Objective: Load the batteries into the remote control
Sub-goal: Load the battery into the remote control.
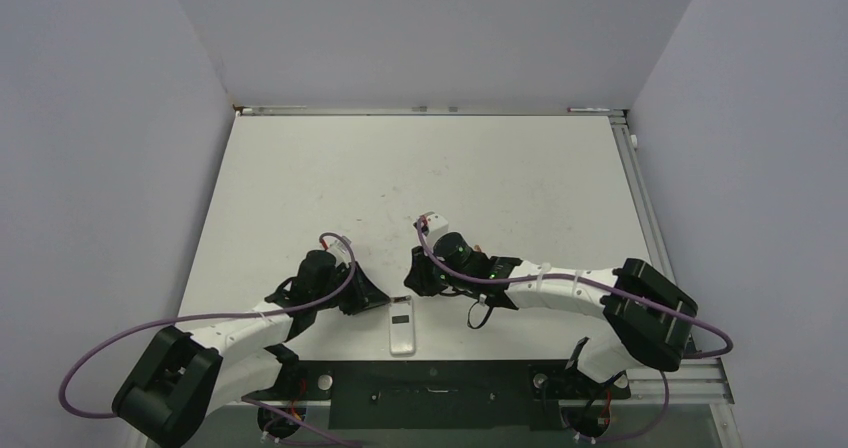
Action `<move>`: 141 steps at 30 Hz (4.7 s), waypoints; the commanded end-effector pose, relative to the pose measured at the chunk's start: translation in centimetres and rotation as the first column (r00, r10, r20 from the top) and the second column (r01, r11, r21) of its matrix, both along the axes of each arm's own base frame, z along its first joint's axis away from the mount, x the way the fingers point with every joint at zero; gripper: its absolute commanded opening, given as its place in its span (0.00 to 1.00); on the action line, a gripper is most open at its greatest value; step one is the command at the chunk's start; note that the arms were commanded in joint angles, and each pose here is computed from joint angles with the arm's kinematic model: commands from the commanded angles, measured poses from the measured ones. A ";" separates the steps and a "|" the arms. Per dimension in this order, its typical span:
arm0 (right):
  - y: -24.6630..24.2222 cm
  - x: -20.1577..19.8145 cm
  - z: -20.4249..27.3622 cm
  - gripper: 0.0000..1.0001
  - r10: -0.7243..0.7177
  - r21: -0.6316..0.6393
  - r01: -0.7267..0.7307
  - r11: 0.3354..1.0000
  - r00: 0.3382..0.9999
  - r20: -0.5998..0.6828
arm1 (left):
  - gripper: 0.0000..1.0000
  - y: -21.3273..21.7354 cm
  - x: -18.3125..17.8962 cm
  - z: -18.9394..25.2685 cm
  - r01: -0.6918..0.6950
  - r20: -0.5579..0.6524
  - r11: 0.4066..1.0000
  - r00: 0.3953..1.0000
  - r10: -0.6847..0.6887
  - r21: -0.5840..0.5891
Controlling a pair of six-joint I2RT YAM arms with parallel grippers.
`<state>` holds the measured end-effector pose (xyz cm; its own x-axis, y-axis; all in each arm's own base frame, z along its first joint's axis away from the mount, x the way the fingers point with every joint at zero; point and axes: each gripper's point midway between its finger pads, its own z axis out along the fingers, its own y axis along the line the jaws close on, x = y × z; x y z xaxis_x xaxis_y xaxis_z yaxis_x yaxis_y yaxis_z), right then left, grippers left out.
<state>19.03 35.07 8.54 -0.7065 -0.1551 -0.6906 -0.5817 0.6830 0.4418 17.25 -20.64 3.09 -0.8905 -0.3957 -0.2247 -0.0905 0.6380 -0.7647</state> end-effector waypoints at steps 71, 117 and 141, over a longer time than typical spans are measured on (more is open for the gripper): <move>3.0 -2.0 -4.4 0.09 0.100 -0.091 -0.114 0.989 0.984 -0.144 | 0.11 -1.2 1.6 0.5 0.036 0.037 0.999 0.999 -0.035 -0.026; 1.5 -5.1 -8.8 0.09 0.123 -0.487 -0.174 0.856 0.983 -0.136 | 0.10 -0.9 2.0 1.0 0.034 0.052 0.999 0.998 -0.032 -0.034; 1.2 -1.3 -0.2 0.19 -0.031 -0.389 0.065 0.919 0.995 0.091 | 0.17 -0.5 1.9 0.9 0.070 0.050 0.997 0.996 -0.071 0.022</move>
